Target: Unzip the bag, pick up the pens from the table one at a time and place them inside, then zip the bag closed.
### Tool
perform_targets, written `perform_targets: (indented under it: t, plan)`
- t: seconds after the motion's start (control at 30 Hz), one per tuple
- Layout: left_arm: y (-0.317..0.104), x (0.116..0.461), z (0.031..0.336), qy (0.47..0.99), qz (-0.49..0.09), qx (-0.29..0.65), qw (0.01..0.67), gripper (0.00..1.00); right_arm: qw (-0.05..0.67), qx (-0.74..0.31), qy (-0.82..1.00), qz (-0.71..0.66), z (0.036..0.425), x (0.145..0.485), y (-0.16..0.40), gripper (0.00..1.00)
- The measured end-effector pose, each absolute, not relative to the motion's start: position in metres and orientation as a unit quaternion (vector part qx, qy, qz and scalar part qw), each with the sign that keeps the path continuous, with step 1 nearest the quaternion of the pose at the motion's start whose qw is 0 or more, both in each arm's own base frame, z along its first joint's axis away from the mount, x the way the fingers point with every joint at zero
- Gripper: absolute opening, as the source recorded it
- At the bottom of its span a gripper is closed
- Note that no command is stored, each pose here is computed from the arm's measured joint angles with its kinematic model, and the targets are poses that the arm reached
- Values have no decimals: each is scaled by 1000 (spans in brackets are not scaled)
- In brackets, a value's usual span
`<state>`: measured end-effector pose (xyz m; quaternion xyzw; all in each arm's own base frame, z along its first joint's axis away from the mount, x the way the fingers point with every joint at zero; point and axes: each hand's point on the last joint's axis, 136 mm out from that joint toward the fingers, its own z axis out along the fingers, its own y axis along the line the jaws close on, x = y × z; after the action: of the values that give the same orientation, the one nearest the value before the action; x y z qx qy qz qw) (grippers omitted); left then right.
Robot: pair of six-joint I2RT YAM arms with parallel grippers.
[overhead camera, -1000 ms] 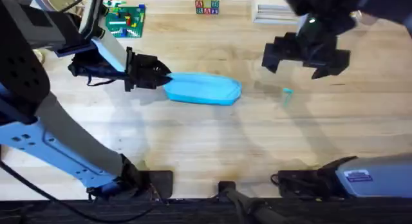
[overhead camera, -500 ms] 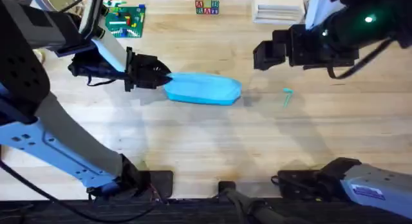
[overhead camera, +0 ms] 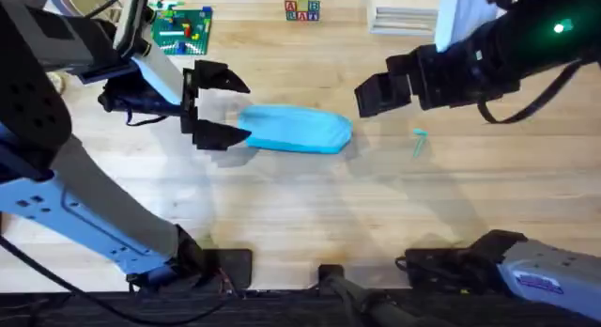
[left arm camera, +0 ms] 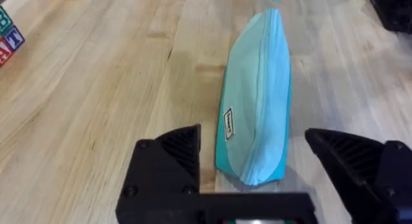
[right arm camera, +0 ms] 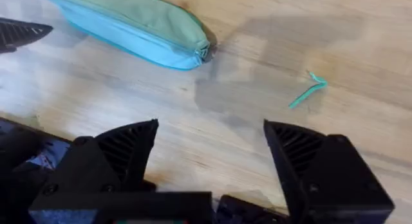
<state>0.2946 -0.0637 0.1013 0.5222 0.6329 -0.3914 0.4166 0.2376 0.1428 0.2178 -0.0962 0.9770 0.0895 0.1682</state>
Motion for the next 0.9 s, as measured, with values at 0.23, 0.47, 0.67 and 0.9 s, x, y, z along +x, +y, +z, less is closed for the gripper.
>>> perform_targets:
  t: [0.23,0.47,0.67,0.9]
  plan:
    - [-64,295,103,632,-393,519,420,995,169,-112,975,89,218,237,144,996]
    - [-65,295,105,632,-395,516,422,996,176,-126,972,91,221,236,143,997]
    - [-62,294,130,618,-350,547,443,996,188,-126,969,96,229,233,142,997]
    - [-63,283,165,606,-294,586,451,996,196,-129,967,98,233,231,141,997]
